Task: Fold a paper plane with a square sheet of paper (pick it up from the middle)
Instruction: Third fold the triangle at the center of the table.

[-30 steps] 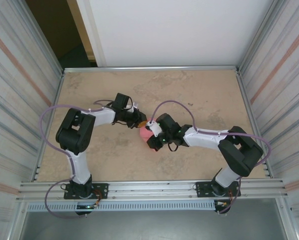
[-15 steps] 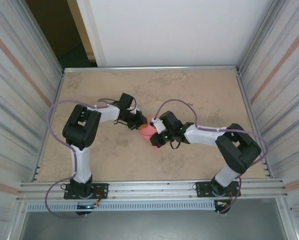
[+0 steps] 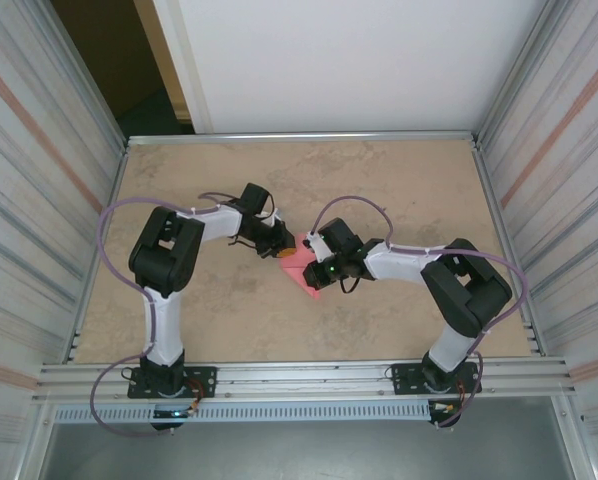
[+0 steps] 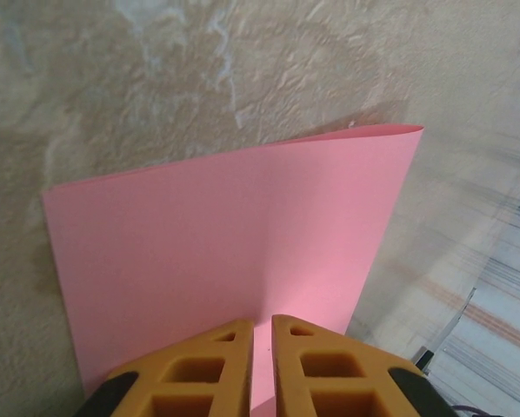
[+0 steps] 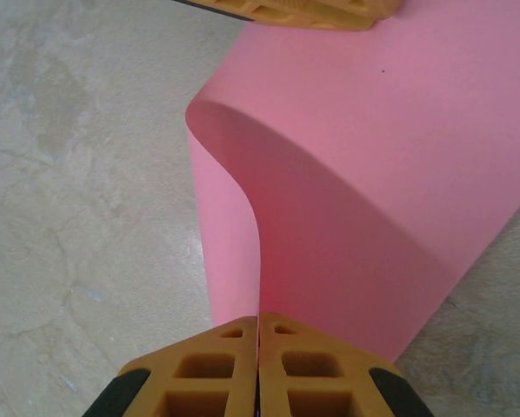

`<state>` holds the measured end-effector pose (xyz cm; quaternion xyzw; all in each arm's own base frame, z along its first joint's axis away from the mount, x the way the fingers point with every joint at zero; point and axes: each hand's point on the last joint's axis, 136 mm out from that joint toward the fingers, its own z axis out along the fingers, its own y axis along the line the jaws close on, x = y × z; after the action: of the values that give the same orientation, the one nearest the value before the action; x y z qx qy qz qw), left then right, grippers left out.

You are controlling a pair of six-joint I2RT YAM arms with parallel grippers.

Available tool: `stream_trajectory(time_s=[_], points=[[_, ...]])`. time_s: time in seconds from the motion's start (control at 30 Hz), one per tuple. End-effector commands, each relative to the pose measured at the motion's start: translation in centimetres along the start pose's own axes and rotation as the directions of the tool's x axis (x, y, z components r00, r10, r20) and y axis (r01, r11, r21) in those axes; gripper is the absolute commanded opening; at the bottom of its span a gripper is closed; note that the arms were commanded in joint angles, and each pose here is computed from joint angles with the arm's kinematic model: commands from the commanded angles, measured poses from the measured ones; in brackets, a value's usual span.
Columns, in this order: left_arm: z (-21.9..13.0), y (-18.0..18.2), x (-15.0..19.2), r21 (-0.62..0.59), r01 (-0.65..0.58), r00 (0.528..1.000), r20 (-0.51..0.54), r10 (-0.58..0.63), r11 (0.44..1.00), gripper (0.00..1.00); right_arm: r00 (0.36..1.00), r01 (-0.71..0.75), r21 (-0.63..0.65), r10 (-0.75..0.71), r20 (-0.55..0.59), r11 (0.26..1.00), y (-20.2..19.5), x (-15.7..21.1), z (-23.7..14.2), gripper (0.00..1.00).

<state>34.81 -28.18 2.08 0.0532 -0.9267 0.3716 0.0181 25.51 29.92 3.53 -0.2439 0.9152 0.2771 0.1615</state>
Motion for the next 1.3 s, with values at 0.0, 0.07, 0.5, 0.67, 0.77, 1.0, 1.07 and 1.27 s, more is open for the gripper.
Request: stream_trajectory(time_s=[0.0, 0.07, 0.5, 0.67, 0.77, 1.0, 1.07, 1.27], points=[[1.0, 2.2, 0.9, -0.080, 0.005, 0.999, -0.044, -0.008, 0.997, 0.15, 0.999, -0.037, 0.035, 0.037, -0.001, 0.999, -0.7, -0.7, 0.0, 0.08], [0.9, 1.8, 0.9, -0.075, -0.009, 0.999, -0.048, 0.005, 0.997, 0.15, 0.999, -0.038, 0.039, 0.038, -0.003, 0.999, -0.8, -0.8, 0.1, 0.08], [1.9, 2.4, 1.0, -0.098, -0.025, 0.996, -0.088, 0.016, 0.995, 0.13, 0.999, -0.041, 0.067, 0.042, -0.015, 0.997, -1.3, -1.0, 0.3, 0.08], [2.0, 2.4, 1.0, -0.100, -0.028, 0.996, -0.091, 0.019, 0.995, 0.12, 0.999, -0.044, 0.084, 0.046, -0.021, 0.996, -1.7, -1.0, 0.4, 0.08], [2.0, 2.6, 1.0, -0.103, -0.026, 0.996, -0.093, 0.017, 0.994, 0.12, 0.999, -0.045, 0.087, 0.047, -0.019, 0.995, -1.8, -1.1, 0.4, 0.08], [2.0, 2.6, 1.1, -0.104, -0.029, 0.995, -0.095, 0.019, 0.994, 0.12, 0.999, -0.049, 0.096, 0.051, -0.020, 0.994, -2.0, -1.1, 0.5, 0.08], [2.1, 2.7, 1.1, -0.105, -0.028, 0.995, -0.096, 0.018, 0.994, 0.12, 0.998, -0.049, 0.096, 0.051, -0.023, 0.994, -2.0, -1.1, 0.6, 0.08], [2.1, 2.6, 1.1, -0.104, -0.029, 0.995, -0.097, 0.019, 0.994, 0.12, 0.998, -0.052, 0.103, 0.055, -0.027, 0.993, -2.1, -1.0, 0.7, 0.08]])
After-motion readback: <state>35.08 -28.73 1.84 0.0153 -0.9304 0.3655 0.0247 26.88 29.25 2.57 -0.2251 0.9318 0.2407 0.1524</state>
